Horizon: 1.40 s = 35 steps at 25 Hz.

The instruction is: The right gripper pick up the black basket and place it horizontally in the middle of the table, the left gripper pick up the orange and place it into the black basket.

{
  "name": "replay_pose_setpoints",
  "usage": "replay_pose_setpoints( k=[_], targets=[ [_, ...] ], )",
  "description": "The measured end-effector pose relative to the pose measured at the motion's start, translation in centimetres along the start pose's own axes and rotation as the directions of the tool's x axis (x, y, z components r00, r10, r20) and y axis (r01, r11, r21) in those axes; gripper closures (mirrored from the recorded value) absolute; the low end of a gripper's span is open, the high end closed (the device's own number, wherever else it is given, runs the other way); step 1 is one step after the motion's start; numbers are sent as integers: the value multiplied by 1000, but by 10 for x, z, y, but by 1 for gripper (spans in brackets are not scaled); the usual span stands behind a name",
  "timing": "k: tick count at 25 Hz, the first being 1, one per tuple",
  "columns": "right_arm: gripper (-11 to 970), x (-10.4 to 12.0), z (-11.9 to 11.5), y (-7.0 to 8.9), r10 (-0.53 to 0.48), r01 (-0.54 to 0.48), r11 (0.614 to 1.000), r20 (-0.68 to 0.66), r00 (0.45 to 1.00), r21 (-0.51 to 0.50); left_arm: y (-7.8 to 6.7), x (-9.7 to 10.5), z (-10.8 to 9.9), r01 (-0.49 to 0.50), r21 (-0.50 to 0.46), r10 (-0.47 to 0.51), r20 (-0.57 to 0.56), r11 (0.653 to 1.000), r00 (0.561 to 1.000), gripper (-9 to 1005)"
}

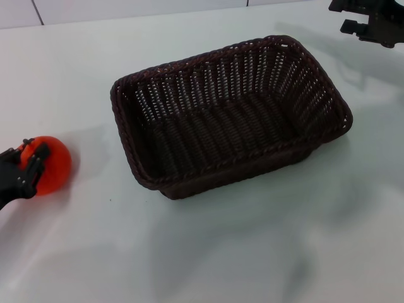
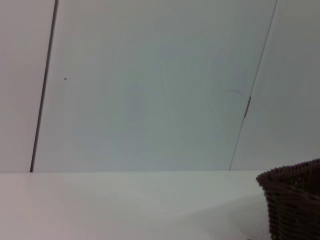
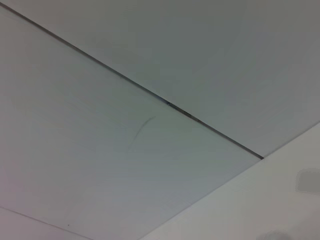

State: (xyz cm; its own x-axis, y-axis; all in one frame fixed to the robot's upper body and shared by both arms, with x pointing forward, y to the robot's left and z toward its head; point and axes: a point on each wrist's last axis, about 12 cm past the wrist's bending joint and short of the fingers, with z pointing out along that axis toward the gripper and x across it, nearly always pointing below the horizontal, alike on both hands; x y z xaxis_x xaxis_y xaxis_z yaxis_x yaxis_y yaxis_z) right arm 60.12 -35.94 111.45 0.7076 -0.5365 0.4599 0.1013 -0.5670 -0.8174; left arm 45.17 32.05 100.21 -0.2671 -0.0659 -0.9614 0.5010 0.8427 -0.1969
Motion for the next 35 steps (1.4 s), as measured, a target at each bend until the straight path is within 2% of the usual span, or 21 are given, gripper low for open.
replay_pose_setpoints(
  k=[4,8,11,14,18,22,24,28,33,35],
  targets=[
    [223,0,-1,0,3,-3,1000,-3,1000,5,-4,-8,-1,9,36,-11,68,999,998,803],
    [223,0,-2,0,11,-10,1000,-16,1000,17,-8,-30,-2,8,110,-33,229,994,973,821],
    [223,0,-2,0,8,-7,1000,-14,1000,19,-10,-49,7,10,170,-64,317,985,946,822],
    [223,-1,-2,-1,3,-3,1000,-12,1000,23,-18,-63,25,0,250,-93,361,968,928,806],
    [224,-4,0,-2,3,-2,999,-10,1000,39,-36,-76,62,-24,376,-107,323,926,940,784],
    [224,-6,1,-3,-10,11,998,-17,1000,57,-52,-79,99,-6,454,-89,186,891,979,762],
    [224,-8,1,-3,-15,16,998,-25,1000,65,-57,-78,111,33,463,-101,123,886,987,751],
    [224,-11,2,-3,-30,32,997,-36,999,75,-60,-76,117,63,460,-114,85,886,990,729],
    [224,-11,3,-4,-66,74,993,-84,994,90,-56,-77,108,76,450,-152,136,890,979,702],
    [224,-10,5,-5,-89,102,990,-120,989,100,-53,-78,102,85,434,-175,172,897,969,565]
  ],
)
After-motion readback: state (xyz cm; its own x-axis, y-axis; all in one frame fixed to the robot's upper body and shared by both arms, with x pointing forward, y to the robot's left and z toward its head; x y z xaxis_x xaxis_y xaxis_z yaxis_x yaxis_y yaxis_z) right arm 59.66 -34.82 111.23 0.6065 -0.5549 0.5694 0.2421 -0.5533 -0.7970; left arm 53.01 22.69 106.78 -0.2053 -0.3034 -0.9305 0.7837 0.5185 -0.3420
